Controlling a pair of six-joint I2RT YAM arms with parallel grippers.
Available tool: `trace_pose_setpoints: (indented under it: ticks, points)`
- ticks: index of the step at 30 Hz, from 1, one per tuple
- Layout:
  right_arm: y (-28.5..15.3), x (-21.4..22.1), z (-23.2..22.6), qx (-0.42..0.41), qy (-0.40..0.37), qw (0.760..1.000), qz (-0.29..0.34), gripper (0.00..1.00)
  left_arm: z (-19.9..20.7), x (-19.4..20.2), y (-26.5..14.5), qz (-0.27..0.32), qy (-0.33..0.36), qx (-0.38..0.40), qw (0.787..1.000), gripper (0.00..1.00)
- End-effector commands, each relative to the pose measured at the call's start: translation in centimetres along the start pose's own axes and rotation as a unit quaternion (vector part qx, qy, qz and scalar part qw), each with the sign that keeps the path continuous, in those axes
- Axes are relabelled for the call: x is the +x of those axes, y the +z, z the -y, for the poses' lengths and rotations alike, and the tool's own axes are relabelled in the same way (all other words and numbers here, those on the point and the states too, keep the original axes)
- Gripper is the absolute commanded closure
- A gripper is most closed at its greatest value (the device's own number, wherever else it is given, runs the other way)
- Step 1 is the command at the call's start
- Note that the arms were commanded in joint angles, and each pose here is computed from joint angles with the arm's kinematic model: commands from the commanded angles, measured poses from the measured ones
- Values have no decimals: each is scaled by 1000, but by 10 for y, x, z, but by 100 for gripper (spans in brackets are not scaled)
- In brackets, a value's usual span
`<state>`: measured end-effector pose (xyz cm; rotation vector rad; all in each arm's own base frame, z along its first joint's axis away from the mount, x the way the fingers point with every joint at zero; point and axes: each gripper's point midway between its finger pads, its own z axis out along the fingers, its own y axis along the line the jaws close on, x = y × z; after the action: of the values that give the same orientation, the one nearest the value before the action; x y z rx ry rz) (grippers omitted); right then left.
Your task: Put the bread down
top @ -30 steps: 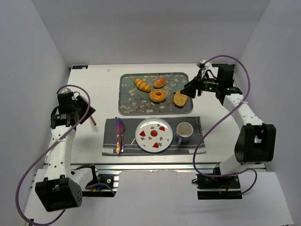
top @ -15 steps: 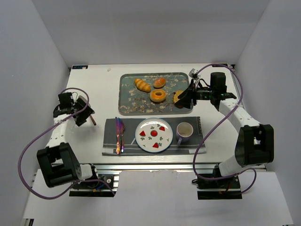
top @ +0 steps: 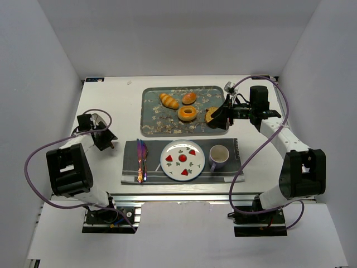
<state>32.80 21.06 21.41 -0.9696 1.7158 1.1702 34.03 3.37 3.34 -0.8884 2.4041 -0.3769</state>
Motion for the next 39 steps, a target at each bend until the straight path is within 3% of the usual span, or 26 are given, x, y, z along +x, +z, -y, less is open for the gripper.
trace_pose_setpoints:
  ticks: [1, 5, 15, 22, 29, 33, 37, 39]
  points:
    - [-5, -13, -9, -4, -28, 1000, 10, 33, 9, -24, 2, 31, 12, 10, 999, 40]
    - [-6, -14, -6, 5, -32, 999, 7, 33, 6, -20, 6, 26, 11, 8, 1000, 49]
    - [-7, -15, -3, 10, -30, 999, 6, 32, -4, -17, -4, 60, -2, -8, 998, 50]
    - [-7, -19, -2, 10, -34, 999, 7, 32, -3, -1, 3, 46, -25, 12, 999, 50]
    - [-12, -18, -1, 16, -34, 999, 8, 32, 3, 2, 7, 45, -44, 39, 997, 59]
    - [-14, -17, 0, 18, -34, 999, 9, 32, 3, -1, 4, 49, -48, 42, 997, 69]
    - [-15, -17, 0, 20, -33, 999, 9, 32, 14, -14, -8, 69, -43, 58, 995, 99]
    - [-15, -16, 0, 20, -32, 999, 9, 32, 27, -25, -21, 80, -28, 78, 993, 100]
